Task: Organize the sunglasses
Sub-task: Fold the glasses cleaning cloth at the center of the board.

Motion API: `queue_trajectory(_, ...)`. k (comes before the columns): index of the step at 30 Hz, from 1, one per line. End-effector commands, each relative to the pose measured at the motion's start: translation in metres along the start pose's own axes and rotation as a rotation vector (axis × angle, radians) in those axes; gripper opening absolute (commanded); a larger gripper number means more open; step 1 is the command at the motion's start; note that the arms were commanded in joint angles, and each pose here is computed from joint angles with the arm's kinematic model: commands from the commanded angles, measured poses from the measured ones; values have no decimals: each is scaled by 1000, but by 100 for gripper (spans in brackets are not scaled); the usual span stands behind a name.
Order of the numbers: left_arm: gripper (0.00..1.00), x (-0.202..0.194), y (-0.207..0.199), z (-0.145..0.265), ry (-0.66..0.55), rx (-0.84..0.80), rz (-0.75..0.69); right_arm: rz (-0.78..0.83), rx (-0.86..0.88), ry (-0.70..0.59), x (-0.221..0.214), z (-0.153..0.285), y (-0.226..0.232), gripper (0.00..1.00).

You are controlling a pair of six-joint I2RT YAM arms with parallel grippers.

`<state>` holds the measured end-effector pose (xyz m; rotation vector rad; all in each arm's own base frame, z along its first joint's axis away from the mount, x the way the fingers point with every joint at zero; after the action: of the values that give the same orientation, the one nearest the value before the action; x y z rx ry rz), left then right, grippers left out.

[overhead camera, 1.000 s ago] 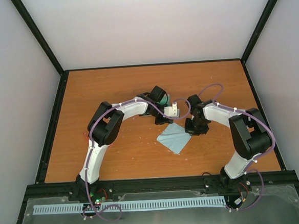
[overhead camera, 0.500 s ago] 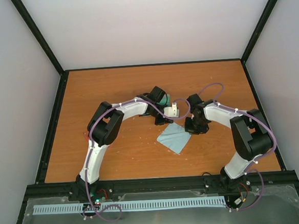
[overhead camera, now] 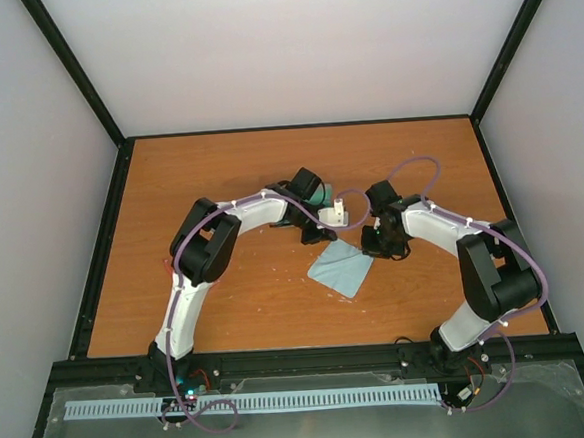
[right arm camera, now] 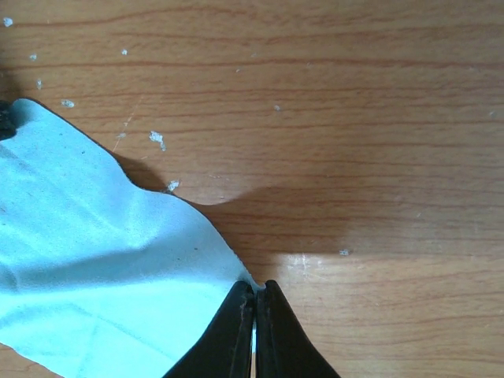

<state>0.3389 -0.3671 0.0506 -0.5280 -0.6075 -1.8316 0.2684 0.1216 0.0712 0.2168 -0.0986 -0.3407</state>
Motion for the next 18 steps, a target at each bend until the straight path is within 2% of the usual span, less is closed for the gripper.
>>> queue_trajectory(1,1,5,7,25,-7,34,38,42,-35,4,0,-4,-5,3)
queue_trajectory(10,1,6,10,41,-28,75,60,57,-40,21,4,-10,-1,3)
queue_trajectory(18,29,12,-1,25,-26,29,11,46,-35,20,2,-11,-2,3)
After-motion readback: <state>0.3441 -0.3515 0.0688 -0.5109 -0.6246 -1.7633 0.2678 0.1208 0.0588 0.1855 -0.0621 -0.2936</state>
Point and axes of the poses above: each gripper's point midway between its finger pads, its own z axis back along the fingers, its own y axis along the line the jaws close on, x = y × z, the point moved 4 cm from there along z, back along the fingers, and after that the axes turned 12 degrees about -z, right-handed, at the moved point
